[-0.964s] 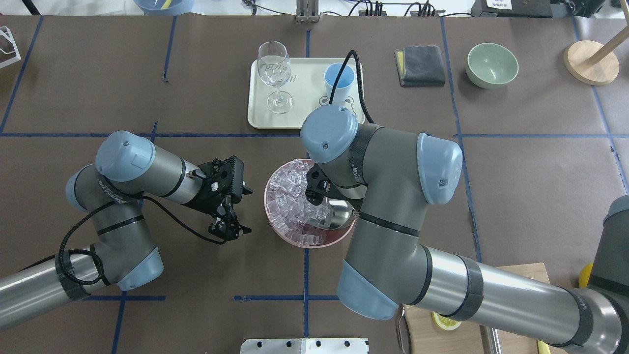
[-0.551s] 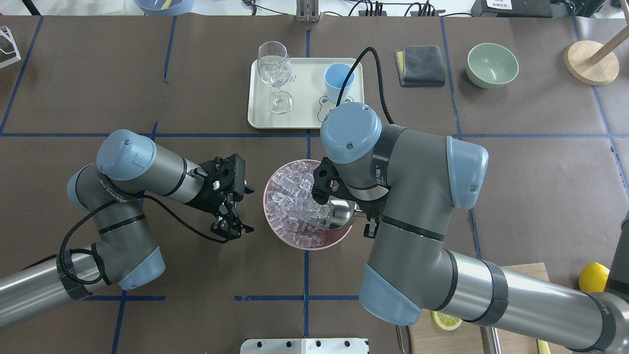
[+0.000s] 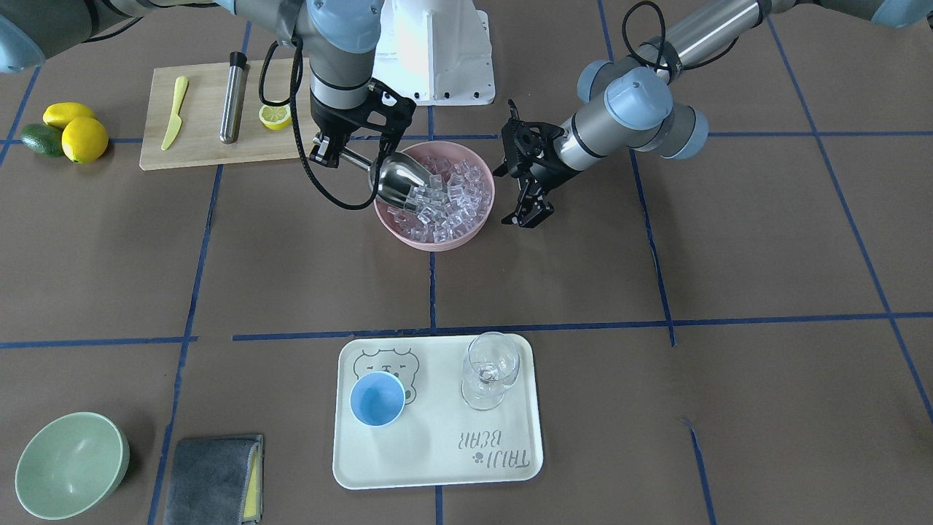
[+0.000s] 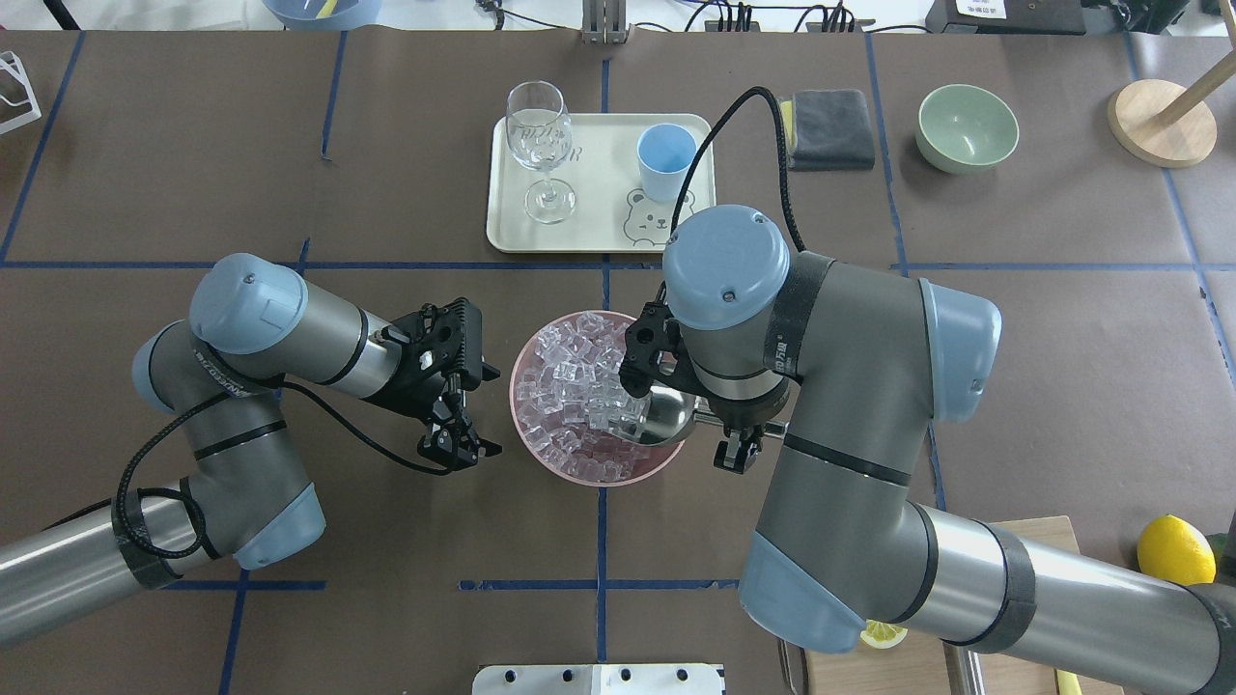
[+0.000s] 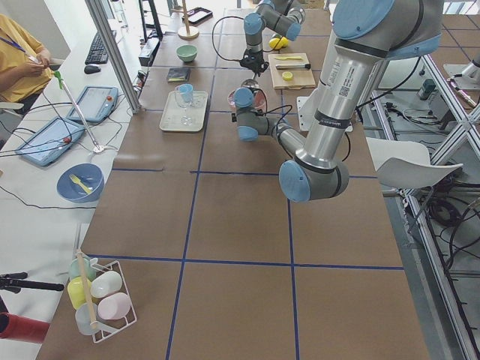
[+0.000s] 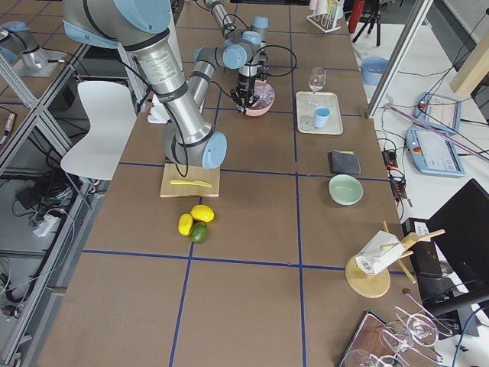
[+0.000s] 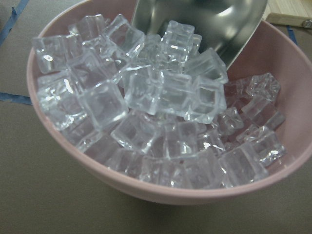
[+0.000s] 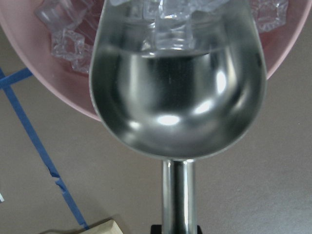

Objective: Put ice in cup with scoop
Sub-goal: 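Dig the scoop into the ice cubes and lift a scoopful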

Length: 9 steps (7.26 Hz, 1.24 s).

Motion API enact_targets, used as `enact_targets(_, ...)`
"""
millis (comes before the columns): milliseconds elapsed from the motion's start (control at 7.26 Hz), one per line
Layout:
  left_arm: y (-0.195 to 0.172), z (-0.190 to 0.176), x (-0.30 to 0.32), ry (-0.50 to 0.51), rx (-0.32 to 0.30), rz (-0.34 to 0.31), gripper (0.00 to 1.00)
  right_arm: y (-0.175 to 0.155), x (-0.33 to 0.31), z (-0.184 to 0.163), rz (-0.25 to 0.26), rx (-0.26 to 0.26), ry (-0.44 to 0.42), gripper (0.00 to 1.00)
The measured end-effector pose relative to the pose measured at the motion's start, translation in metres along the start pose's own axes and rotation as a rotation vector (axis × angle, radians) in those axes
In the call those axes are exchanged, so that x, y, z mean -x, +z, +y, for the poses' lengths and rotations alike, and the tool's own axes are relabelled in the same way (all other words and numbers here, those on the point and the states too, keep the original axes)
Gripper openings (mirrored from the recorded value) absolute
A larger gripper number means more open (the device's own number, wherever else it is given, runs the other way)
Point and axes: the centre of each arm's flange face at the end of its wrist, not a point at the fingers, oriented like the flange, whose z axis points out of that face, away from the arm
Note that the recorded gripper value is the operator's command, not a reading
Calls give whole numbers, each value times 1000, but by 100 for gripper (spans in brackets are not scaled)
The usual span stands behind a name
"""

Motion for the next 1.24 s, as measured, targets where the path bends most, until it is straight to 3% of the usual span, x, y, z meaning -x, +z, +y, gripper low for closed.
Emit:
enact_targets(689,0,1,0,-1,1,0,100,11,7,1,-10,-55,38,0)
enact_targets(1240,0,1,0,-1,2,0,100,10,8,10,-32,-187,106,0)
